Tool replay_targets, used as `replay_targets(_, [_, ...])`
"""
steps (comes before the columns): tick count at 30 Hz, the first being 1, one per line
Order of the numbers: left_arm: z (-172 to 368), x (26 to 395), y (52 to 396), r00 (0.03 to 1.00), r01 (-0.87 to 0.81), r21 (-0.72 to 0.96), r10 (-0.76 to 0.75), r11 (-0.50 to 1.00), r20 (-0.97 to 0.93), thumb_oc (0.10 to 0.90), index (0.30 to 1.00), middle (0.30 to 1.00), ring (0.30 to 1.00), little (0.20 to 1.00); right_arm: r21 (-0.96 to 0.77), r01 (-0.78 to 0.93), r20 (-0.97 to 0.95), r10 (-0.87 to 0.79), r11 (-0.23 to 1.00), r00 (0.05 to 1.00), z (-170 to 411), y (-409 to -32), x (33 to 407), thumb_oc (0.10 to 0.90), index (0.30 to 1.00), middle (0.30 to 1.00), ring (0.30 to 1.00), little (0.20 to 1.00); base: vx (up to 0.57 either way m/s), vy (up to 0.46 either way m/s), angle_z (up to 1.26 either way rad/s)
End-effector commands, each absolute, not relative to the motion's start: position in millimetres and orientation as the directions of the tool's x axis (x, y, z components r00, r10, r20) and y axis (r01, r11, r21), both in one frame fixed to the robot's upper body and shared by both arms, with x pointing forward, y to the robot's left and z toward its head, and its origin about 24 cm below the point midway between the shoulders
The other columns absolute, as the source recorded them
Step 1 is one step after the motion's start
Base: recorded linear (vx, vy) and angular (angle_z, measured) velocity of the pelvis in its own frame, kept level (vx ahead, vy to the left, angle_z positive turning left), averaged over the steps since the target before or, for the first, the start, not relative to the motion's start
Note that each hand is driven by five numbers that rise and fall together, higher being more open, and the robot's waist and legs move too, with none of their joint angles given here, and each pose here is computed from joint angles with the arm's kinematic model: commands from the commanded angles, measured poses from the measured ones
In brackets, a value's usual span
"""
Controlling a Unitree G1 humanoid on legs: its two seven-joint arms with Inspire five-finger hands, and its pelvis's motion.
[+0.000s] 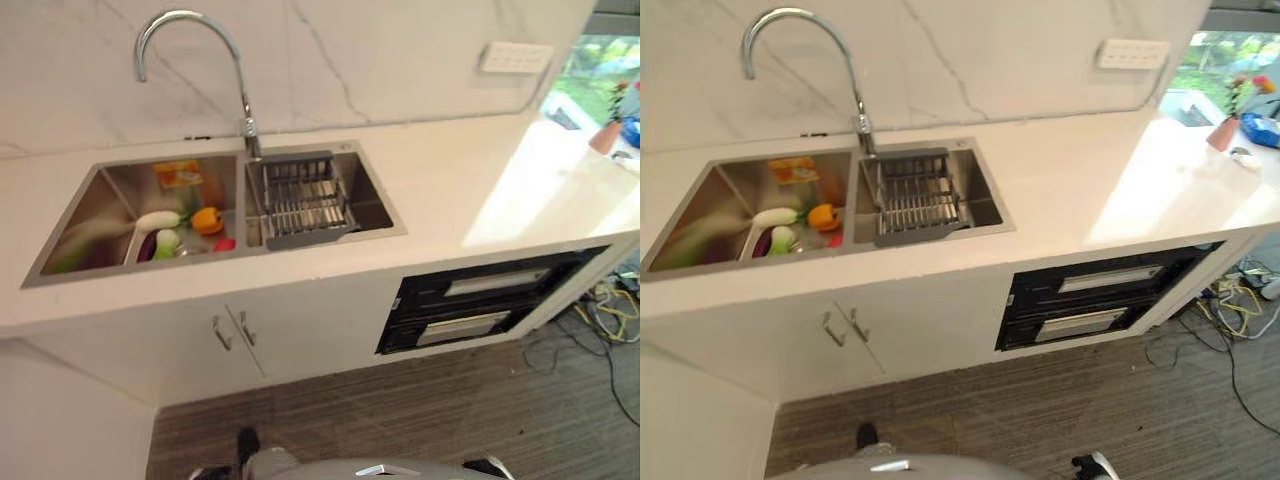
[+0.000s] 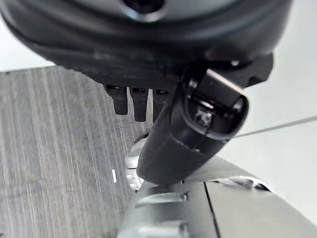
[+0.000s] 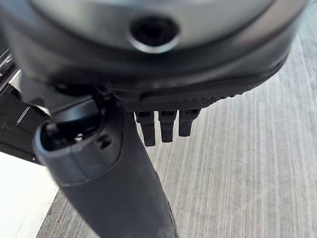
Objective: Place the dishes in the dishwasher.
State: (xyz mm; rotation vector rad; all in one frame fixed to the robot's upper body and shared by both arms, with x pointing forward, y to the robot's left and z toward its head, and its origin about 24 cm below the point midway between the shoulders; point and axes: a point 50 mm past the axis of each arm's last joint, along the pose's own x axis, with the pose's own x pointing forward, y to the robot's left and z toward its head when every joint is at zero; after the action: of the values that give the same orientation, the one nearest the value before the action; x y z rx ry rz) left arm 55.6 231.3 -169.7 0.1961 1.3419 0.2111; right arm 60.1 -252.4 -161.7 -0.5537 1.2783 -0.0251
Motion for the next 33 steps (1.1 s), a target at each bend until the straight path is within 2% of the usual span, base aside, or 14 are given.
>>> replay_targets(1, [-170, 77, 210, 0.285, -0.032, 0.161, 0.164, 0.986, -0.944, 0.8, 0.9, 0.9, 0.9, 0.9, -0.39, -0.193, -0.875, -0.296, 0.901, 0.384, -157, -242, 105, 0.8, 0.9, 0.9, 0.9, 0.9, 0.01, 0.075, 0.59])
replay_targets(6, [-175, 41, 215, 0.155, -0.09, 0.164, 0.176, 0.982, -0.972, 0.8, 0.9, 0.9, 0.9, 0.9, -0.38, -0.162, -0.889, -0.312, 0.911, 0.335, -160, -242, 96, 0.8, 0.9, 0.9, 0.9, 0.9, 0.1, 0.169, 0.36])
replay_targets(10, [-174, 24, 227, 0.098, -0.171, 0.181, 0.2, 0.969, -0.975, 0.8, 0.9, 0.9, 0.9, 0.9, -0.335, -0.124, -0.887, -0.268, 0.934, 0.376, -160, -225, 107, 0.8, 0.9, 0.9, 0.9, 0.9, 0.11, 0.175, -0.03])
replay_targets(13, [-173, 33, 231, 0.132, -0.152, 0.196, 0.216, 0.969, -0.967, 0.8, 0.9, 0.9, 0.9, 0.9, -0.317, -0.106, -0.872, -0.245, 0.943, 0.424, -157, -217, 124, 0.8, 0.9, 0.9, 0.9, 0.9, 0.06, 0.276, -0.03])
replay_targets(16, [-170, 55, 231, 0.211, -0.075, 0.208, 0.22, 0.975, -0.952, 0.8, 0.9, 0.9, 0.9, 0.9, -0.322, -0.088, -0.851, -0.248, 0.942, 0.463, -153, -214, 138, 0.8, 0.9, 0.9, 0.9, 0.9, -0.02, 0.139, 0.11])
replay_targets(17, [-170, 55, 231, 0.211, -0.075, 0.208, 0.22, 0.975, -0.952, 0.8, 0.9, 0.9, 0.9, 0.9, -0.323, -0.088, -0.851, -0.248, 0.942, 0.464, -153, -214, 138, 0.8, 0.9, 0.9, 0.9, 0.9, -0.05, 0.038, 0.35])
replay_targets(19, [-167, 80, 226, 0.295, -0.007, 0.224, 0.216, 0.975, -0.931, 0.8, 0.9, 0.9, 0.9, 0.9, -0.335, -0.078, -0.841, -0.261, 0.939, 0.473, -152, -216, 140, 0.8, 0.9, 0.9, 0.9, 0.9, 0.03, -0.07, 0.34])
replay_targets(23, [-163, 105, 217, 0.371, 0.046, 0.203, 0.172, 0.978, -0.913, 0.8, 0.9, 0.9, 0.9, 0.9, -0.343, -0.043, -0.845, -0.289, 0.938, 0.45, -152, -224, 136, 0.8, 0.9, 0.9, 0.9, 0.9, 0.04, -0.11, 0.75])
replay_targets(25, [-164, 103, 214, 0.365, 0.067, 0.199, 0.162, 0.978, -0.917, 0.8, 0.9, 0.9, 0.9, 0.9, -0.339, -0.058, -0.862, -0.285, 0.939, 0.418, -156, -222, 127, 0.8, 0.9, 0.9, 0.9, 0.9, 0.09, -0.148, 0.55])
replay_targets(33, [-173, 76, 197, 0.282, 0.03, 0.102, 0.09, 0.994, -0.955, 0.8, 0.9, 0.9, 0.9, 0.9, -0.325, -0.138, -0.885, -0.249, 0.936, 0.394, -159, -221, 115, 0.8, 0.9, 0.9, 0.9, 0.9, 0.07, -0.118, 0.01])
